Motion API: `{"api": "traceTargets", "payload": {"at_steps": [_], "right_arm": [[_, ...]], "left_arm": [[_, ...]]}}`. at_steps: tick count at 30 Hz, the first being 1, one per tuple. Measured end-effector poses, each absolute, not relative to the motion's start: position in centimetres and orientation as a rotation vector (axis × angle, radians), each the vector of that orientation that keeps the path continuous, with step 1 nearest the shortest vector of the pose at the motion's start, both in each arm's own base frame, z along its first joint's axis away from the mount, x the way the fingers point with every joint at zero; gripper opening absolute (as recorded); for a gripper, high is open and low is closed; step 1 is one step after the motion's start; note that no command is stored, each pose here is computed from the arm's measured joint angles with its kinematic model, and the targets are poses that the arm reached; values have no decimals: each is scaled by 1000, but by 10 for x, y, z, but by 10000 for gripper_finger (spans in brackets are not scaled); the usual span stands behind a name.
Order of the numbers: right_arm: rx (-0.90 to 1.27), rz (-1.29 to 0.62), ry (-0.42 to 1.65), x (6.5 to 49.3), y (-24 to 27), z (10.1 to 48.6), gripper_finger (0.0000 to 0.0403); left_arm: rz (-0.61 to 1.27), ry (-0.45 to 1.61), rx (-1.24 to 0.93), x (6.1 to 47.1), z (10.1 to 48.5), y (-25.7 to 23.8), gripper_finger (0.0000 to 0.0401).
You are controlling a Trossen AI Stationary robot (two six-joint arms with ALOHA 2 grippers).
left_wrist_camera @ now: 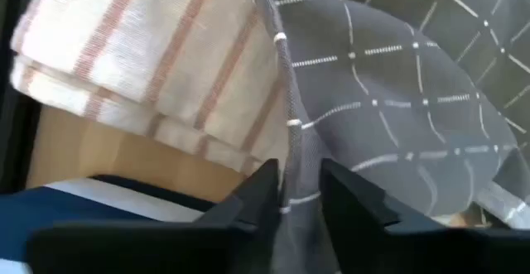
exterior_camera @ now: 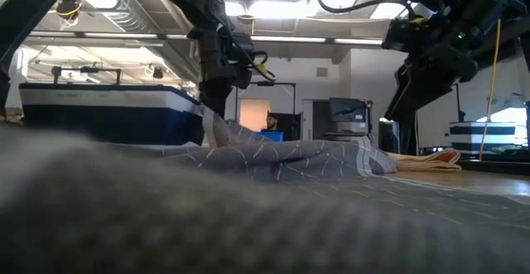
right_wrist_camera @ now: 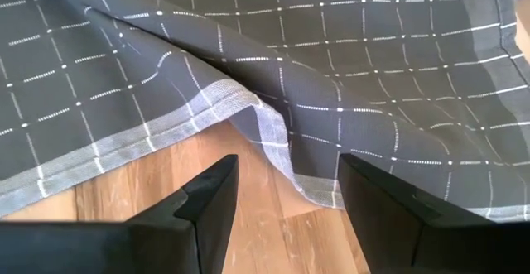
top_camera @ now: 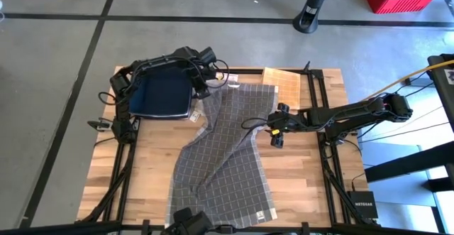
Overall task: Fold towel
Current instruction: Fold the gray towel
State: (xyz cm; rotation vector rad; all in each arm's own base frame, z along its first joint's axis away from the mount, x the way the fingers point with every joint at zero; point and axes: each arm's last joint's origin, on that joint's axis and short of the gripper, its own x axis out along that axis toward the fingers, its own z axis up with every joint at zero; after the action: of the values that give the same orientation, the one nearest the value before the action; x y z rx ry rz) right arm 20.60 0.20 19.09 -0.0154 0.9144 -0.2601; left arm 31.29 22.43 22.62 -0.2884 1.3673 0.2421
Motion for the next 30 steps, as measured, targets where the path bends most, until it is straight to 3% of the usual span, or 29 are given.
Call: {"api": "traceTargets", "payload": {"at_steps": [3, 5, 16, 30], "right_arm": [[-38, -255, 916, 206, 2, 191, 211], [-71, -270, 916, 205, 1, 192, 211], [-281, -440, 840, 203, -42, 238, 211], [-215, -326, 1000, 198, -135, 198, 211]], "left_arm": [[235, 1375, -267, 313, 226, 224, 24], [256, 1386, -238, 314, 228, 221, 9], [293, 1290, 33, 324, 300, 144, 2], [206, 1225, 142, 336, 319, 56, 1]]}}
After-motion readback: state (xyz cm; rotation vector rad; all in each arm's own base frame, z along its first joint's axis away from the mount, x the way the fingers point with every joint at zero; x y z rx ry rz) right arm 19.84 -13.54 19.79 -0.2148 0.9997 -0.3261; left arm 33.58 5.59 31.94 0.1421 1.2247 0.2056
